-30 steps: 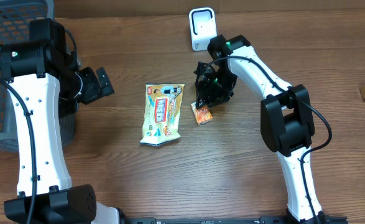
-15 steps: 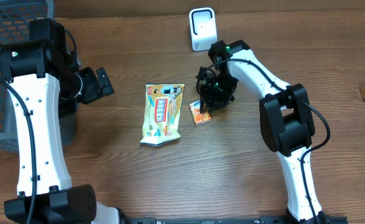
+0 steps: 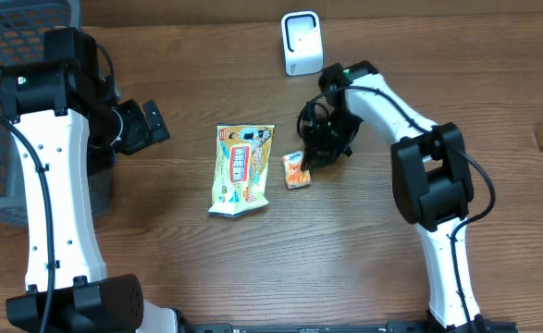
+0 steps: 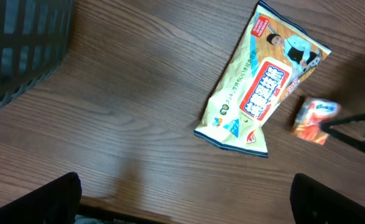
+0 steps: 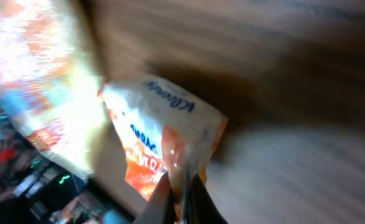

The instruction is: Scan the item barcode

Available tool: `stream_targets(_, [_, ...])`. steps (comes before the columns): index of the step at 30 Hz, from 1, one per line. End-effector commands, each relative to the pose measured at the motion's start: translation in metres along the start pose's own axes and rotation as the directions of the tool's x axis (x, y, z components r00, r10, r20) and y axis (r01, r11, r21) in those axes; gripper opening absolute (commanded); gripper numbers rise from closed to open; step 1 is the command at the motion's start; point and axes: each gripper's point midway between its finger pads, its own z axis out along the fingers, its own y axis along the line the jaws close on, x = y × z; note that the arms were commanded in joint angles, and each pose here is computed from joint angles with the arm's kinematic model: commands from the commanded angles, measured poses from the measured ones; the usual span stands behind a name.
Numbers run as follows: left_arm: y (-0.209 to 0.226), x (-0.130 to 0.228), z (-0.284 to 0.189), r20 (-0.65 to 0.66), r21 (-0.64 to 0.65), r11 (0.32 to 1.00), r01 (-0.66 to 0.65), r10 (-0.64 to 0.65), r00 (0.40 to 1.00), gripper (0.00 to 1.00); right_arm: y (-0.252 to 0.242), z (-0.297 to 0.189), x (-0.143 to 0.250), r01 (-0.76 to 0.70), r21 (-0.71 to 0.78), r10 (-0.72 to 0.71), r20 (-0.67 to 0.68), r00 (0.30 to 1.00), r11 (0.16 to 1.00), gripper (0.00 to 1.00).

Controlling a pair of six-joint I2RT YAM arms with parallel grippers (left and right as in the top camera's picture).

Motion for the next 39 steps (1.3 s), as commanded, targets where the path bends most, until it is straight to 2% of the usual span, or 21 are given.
stream_targets(1, [0.003,-0.001,-0.001,0.004,0.0,1.0,-0.009,0.009,1.0,1.0,0.042,-0.044,-0.01,0.201,-0.343,-0.165,0.131,0.978,0.918,0.04])
stream_targets(7, [0.003,-0.001,-0.001,0.004,0.0,1.0,-0.009,0.009,1.0,1.0,0.047,-0.089,-0.002,0.306,-0.52,-0.194,0.259,0.946,0.797,0.04])
stream_targets(17, [0.003,-0.001,-0.001,0.004,0.0,1.0,-0.009,0.009,1.0,1.0,0.032,-0.096,0.007,0.347,-0.51,-0.225,0.287,0.931,0.787,0.04])
stream_targets(20, [0.003,-0.001,-0.001,0.004,0.0,1.0,-0.009,0.009,1.0,1.0,0.007,-0.089,-0.001,0.306,-0.418,-0.213,0.255,0.943,0.855,0.04])
stream_targets(21, [0.003,-0.001,-0.001,0.004,0.0,1.0,-0.009,0.009,1.0,1.0,-0.015,-0.082,-0.008,0.207,-0.327,-0.145,0.204,0.968,0.922,0.04])
stream_targets(22, [0.003,-0.001,-0.001,0.004,0.0,1.0,-0.009,0.009,1.0,1.0,-0.029,-0.077,-0.01,0.148,-0.258,-0.103,0.178,0.979,0.955,0.04])
stream_targets(23, [0.003,-0.001,-0.001,0.004,0.0,1.0,-0.009,0.009,1.0,1.0,-0.055,-0.072,-0.013,0.041,-0.127,-0.022,0.147,0.989,0.991,0.04])
stream_targets(25, [0.003,-0.001,-0.001,0.004,0.0,1.0,-0.009,0.009,1.0,1.0,-0.089,-0.071,-0.012,-0.102,0.051,0.094,0.135,0.986,0.993,0.04])
stream_targets(26, [0.003,-0.001,-0.001,0.004,0.0,1.0,-0.009,0.009,1.0,1.0,-0.106,-0.072,-0.007,-0.168,0.156,0.149,0.129,0.98,0.973,0.07])
stream_targets(27, [0.003,-0.001,-0.001,0.004,0.0,1.0,-0.009,0.009,1.0,1.0,-0.111,-0.072,-0.005,-0.184,0.187,0.162,0.124,0.979,0.965,0.12])
stream_targets(28, [0.003,-0.001,-0.001,0.004,0.0,1.0,-0.009,0.009,1.0,1.0,-0.117,-0.073,0.0,-0.194,0.221,0.173,0.111,0.979,0.956,0.32])
stream_targets(29, [0.003,-0.001,-0.001,0.004,0.0,1.0,-0.009,0.009,1.0,1.0,-0.12,-0.073,0.004,-0.2,0.243,0.181,0.099,0.978,0.949,0.63])
stream_targets(30, [0.003,-0.001,-0.001,0.004,0.0,1.0,-0.009,0.009,1.0,1.0,-0.121,-0.074,0.006,-0.203,0.251,0.185,0.093,0.978,0.946,0.68])
stream_targets(32, [0.003,-0.001,-0.001,0.004,0.0,1.0,-0.009,0.009,1.0,1.0,-0.124,-0.074,0.009,-0.207,0.27,0.191,0.086,0.978,0.94,0.71])
stream_targets(36, [0.003,-0.001,-0.001,0.004,0.0,1.0,-0.009,0.009,1.0,1.0,-0.124,-0.074,0.008,-0.199,0.281,0.181,0.088,0.98,0.939,0.7])
stream_targets(39, [0.003,-0.001,-0.001,0.004,0.0,1.0,-0.009,0.009,1.0,1.0,-0.122,-0.071,0.006,-0.179,0.323,0.161,0.082,0.984,0.929,0.56])
